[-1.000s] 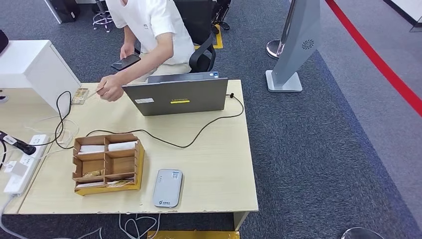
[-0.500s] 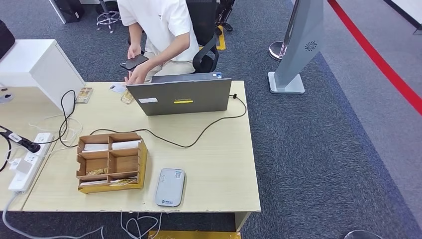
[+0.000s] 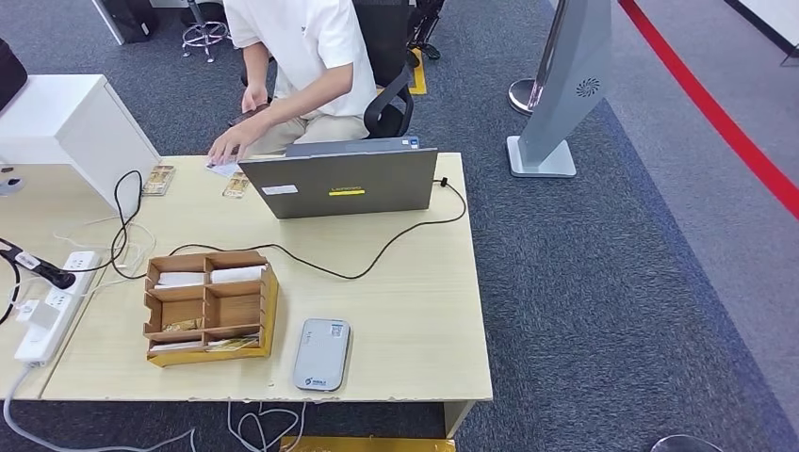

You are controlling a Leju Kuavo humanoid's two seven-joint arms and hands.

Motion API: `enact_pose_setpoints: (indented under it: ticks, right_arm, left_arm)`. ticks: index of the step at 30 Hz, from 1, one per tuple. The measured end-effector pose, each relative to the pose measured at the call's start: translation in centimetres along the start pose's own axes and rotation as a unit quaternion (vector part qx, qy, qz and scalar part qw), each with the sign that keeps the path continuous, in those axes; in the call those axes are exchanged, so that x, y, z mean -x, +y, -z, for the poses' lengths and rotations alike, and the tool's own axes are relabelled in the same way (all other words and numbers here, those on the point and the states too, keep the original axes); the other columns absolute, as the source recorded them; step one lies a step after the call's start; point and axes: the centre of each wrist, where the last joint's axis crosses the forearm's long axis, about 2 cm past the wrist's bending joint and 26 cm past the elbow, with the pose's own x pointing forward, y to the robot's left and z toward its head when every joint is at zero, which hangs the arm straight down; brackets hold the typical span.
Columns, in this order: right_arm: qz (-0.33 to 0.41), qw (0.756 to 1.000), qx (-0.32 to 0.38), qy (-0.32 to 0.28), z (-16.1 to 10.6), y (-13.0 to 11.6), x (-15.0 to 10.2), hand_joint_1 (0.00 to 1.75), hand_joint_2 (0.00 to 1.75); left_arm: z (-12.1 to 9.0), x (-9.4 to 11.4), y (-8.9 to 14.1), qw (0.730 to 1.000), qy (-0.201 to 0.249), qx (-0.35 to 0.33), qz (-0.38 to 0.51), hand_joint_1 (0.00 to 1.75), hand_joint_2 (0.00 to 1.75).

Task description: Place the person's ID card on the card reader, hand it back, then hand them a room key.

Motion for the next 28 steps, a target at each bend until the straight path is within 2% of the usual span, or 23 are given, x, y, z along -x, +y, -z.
enact_pose_setpoints:
  ticks: [2,6,7,11,16,28]
  right_arm:
    - [0.017,1.0,-0.004,0.001,0.1,-0.4,0.5,0.0,1.75]
    - [0.043,0.999,-0.01,0.011,0.3,-1.6,1.6,0.0,0.0]
    - [0.046,0.999,-0.012,0.014,0.3,-1.8,1.7,0.0,0.0]
    - [0.046,0.999,-0.008,0.022,0.4,-2.6,2.0,0.0,1.75]
    - [0.051,0.999,0.0,0.016,0.4,-3.0,1.8,0.0,1.75]
    - [0.113,0.993,0.013,0.005,0.4,-3.7,2.2,0.0,1.75]
  left_arm:
    - [-1.5,1.4,-2.7,0.999,0.002,0.044,0.026,0.0,1.75]
    - [-5.3,3.8,-7.8,0.986,0.0,0.139,0.091,0.0,1.75]
    - [-6.2,4.3,-8.8,0.981,-0.003,0.159,0.108,0.0,1.75]
    - [-9.2,5.8,-11.8,0.956,-0.018,0.231,0.18,0.0,1.75]
    - [-11.1,6.6,-13.6,0.93,-0.029,0.278,0.239,0.0,1.75]
    - [-10.8,6.3,-13.4,0.919,-0.045,0.302,0.25,0.0,1.75]
